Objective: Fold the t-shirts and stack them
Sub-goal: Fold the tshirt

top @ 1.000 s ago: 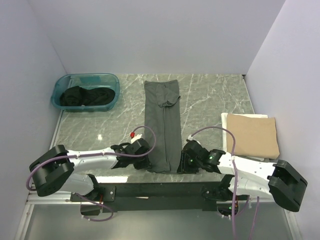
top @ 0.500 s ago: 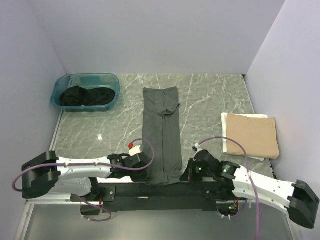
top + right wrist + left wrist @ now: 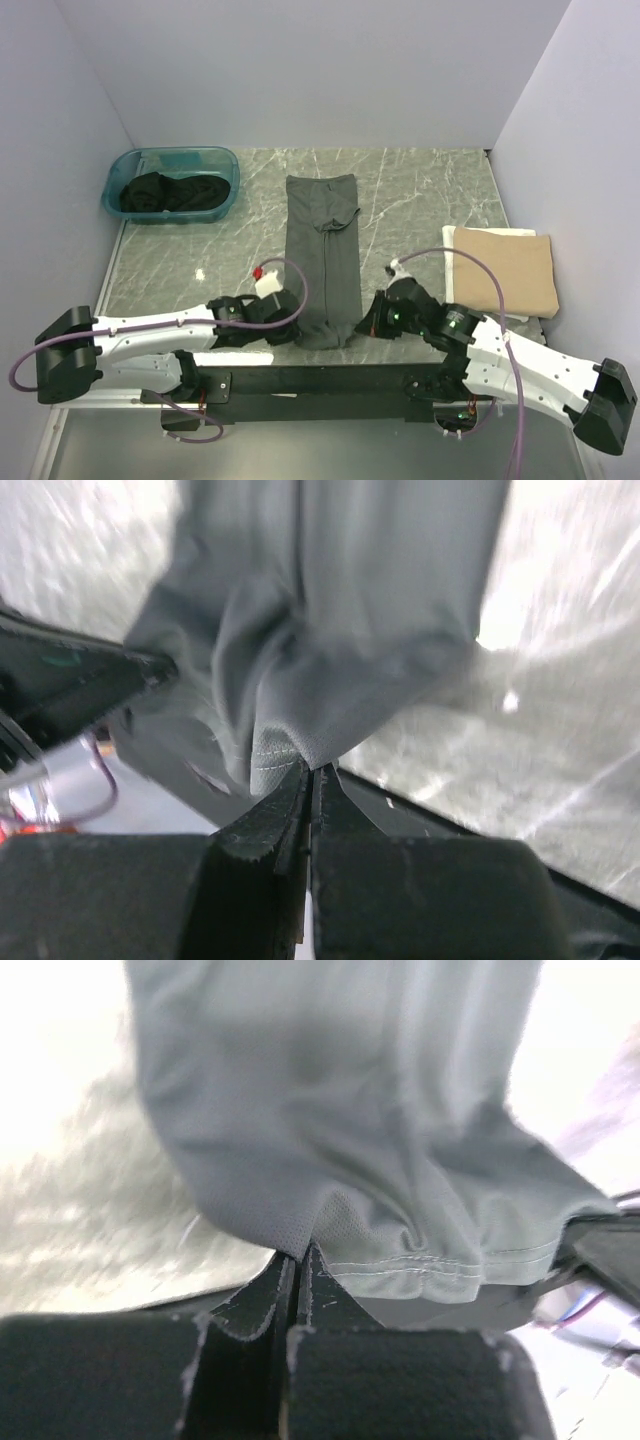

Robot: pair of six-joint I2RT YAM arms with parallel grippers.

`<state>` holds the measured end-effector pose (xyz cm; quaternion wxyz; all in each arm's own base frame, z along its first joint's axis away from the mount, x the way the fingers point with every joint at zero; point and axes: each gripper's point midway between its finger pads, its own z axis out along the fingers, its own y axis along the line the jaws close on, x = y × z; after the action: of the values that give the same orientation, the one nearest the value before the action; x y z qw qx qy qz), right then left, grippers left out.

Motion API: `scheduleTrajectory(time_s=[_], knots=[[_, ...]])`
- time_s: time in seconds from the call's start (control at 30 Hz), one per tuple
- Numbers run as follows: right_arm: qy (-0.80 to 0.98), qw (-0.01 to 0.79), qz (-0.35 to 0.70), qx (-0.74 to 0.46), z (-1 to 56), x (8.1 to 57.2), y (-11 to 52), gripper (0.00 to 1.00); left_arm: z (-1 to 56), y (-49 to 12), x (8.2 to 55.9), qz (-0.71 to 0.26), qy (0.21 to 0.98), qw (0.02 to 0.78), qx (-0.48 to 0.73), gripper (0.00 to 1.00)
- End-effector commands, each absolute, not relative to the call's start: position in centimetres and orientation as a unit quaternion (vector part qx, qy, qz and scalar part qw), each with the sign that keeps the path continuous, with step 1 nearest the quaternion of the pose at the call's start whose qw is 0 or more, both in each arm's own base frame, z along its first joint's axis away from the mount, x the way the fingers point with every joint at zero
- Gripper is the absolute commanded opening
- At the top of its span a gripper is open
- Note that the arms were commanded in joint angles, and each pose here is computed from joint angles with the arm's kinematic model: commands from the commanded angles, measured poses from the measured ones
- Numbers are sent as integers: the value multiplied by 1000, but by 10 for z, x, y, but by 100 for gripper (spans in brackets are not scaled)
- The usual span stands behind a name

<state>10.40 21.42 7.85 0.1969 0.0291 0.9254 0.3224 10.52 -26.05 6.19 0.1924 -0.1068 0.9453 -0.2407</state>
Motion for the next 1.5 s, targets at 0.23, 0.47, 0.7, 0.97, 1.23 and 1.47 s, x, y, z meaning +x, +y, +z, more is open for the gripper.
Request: scheduleTrajectory(time_s=[0.23,0.47,0.7,0.97,1.23,1.47], knots=[[900,304,312,29,126,192,216,0,120,-274,205,-261,912,298,-107,1],[903,315,289,41,134,239,214,0,133,-276,264,-252,907,321,-102,1],[906,314,277,51,139,282,214,0,144,-271,312,-252,901,338,-101,1],[914,302,265,59,131,315,216,0,128,-275,348,-249,910,319,-89,1],[923,284,252,68,119,344,219,0,111,-264,374,-243,911,315,-106,1],[934,258,229,95,94,358,215,0,88,-267,387,-251,920,287,-92,11]])
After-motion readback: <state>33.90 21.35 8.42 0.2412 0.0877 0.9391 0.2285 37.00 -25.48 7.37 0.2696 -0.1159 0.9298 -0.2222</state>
